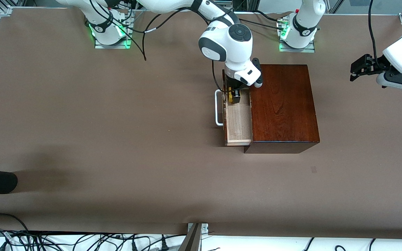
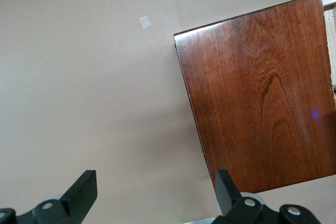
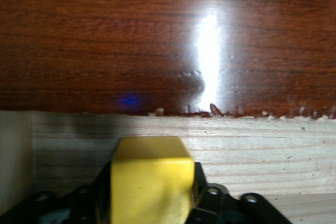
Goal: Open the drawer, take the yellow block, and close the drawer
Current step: 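Close the right gripper on the yellow cube, then lift the yellow cube out and carry it away from the box, then set the yellow cube on the table and open the right gripper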
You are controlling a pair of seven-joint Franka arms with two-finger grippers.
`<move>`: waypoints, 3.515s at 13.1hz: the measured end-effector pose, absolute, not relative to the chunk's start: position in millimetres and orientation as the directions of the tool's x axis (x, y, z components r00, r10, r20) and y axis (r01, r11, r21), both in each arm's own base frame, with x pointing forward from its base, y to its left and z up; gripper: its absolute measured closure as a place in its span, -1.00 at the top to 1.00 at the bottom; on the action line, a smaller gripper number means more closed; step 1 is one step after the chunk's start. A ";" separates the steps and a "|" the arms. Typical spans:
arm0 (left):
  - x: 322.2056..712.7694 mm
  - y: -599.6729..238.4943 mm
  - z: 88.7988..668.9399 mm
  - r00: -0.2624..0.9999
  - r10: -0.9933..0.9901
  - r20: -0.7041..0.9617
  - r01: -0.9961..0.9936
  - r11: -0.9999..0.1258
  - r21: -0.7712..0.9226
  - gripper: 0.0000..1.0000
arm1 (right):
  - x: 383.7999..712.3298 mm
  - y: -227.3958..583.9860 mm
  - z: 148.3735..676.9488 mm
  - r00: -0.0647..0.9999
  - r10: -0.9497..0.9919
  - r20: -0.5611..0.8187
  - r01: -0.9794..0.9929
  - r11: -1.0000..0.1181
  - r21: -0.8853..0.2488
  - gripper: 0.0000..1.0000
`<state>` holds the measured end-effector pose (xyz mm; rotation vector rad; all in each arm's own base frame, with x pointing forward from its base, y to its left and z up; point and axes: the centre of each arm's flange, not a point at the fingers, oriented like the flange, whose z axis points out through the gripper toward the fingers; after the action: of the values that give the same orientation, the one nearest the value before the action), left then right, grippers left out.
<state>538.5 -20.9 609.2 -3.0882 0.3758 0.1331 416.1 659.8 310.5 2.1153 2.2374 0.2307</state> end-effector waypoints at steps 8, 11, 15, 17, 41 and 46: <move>536.1 -27.9 607.2 0.962 -0.250 -0.109 -0.253 -0.967 -0.013 1.00 | 424.9 653.5 390.1 0.004 0.999 0.048 0.993 -0.010 0.114 0.11; 536.2 -29.7 607.6 0.961 -0.253 -0.109 -0.256 -0.967 -0.013 1.00 | 439.4 624.9 475.8 0.100 0.989 0.105 0.989 -0.111 0.099 0.11; 537.7 -30.0 612.3 0.962 -0.253 -0.099 -0.256 -0.967 -0.015 1.00 | 501.2 532.8 562.4 0.327 0.932 0.156 0.937 -0.342 0.076 0.11; 539.0 -30.4 613.8 0.963 -0.254 -0.095 -0.257 -0.966 -0.016 1.00 | 548.7 468.3 581.7 0.438 0.883 0.169 0.891 -0.451 0.046 0.11; 542.1 -31.4 612.8 0.962 -0.256 -0.096 -0.258 -0.966 -0.016 1.00 | 623.9 56.1 187.6 0.997 0.043 0.065 0.047 -0.997 -0.061 0.11; 541.4 -33.6 612.2 0.960 -0.259 -0.102 -0.262 -0.965 -0.014 1.00 | 625.2 64.9 187.8 0.995 0.048 0.086 0.054 -0.997 -0.064 0.22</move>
<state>541.4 -33.6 612.2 -3.0828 0.4101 0.1548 625.2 64.9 187.8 3.2038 0.0816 0.1351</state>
